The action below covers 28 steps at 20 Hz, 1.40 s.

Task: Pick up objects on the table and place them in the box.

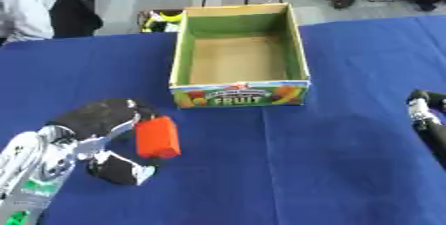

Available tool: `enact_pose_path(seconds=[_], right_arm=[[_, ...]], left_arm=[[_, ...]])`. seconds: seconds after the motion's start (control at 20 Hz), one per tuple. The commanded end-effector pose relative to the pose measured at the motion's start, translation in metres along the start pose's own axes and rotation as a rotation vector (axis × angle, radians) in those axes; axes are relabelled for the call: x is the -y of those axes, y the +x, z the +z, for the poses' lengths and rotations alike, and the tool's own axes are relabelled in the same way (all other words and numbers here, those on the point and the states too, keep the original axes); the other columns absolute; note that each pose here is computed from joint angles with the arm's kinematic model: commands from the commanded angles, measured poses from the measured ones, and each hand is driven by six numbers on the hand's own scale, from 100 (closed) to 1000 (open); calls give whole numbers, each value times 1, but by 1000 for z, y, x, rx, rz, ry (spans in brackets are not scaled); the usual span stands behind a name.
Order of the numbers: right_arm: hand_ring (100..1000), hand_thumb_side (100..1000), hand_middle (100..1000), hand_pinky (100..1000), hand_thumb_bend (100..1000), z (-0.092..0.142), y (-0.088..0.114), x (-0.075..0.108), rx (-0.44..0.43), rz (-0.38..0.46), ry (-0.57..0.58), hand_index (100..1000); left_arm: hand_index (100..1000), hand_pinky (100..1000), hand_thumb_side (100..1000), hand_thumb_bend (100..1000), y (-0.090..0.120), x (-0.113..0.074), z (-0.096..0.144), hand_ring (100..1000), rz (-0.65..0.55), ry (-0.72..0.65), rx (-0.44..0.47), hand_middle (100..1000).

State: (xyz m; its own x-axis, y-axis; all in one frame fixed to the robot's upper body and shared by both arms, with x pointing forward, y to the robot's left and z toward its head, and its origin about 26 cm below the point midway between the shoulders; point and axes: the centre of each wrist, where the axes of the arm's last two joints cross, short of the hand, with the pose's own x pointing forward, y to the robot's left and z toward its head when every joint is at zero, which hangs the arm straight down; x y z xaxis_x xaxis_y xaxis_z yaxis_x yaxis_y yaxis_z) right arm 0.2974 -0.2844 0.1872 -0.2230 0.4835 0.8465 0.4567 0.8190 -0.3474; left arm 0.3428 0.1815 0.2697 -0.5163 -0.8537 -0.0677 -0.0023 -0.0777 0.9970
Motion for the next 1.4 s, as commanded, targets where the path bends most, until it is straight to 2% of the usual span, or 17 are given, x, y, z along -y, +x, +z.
enact_pose_path(seconds=[0.05, 0.45, 0.8, 1.05, 1.4], right_arm=[[950, 700, 681, 748, 100, 0, 5, 6, 20, 3, -12, 764], [952, 701, 682, 749, 100, 1, 4, 5, 18, 11, 2, 765], [953, 694, 682, 749, 100, 2, 4, 4, 20, 13, 27, 765], [954, 694, 683, 750, 100, 1, 6, 2, 34, 10, 47, 766], [950, 693, 683, 750, 100, 0, 11, -1, 60, 1, 80, 767]], left_arm=[[698, 207, 233, 100, -2, -27, 13, 447, -52, 82, -11, 506], [695, 185, 235, 100, 7, -81, 21, 417, -105, 240, -2, 487], [663, 135, 259, 100, 10, -112, -4, 368, -69, 329, -6, 453], [646, 113, 266, 100, 14, -122, -33, 351, -46, 373, -13, 437], [634, 100, 255, 100, 11, -115, -80, 341, -16, 416, -71, 424]])
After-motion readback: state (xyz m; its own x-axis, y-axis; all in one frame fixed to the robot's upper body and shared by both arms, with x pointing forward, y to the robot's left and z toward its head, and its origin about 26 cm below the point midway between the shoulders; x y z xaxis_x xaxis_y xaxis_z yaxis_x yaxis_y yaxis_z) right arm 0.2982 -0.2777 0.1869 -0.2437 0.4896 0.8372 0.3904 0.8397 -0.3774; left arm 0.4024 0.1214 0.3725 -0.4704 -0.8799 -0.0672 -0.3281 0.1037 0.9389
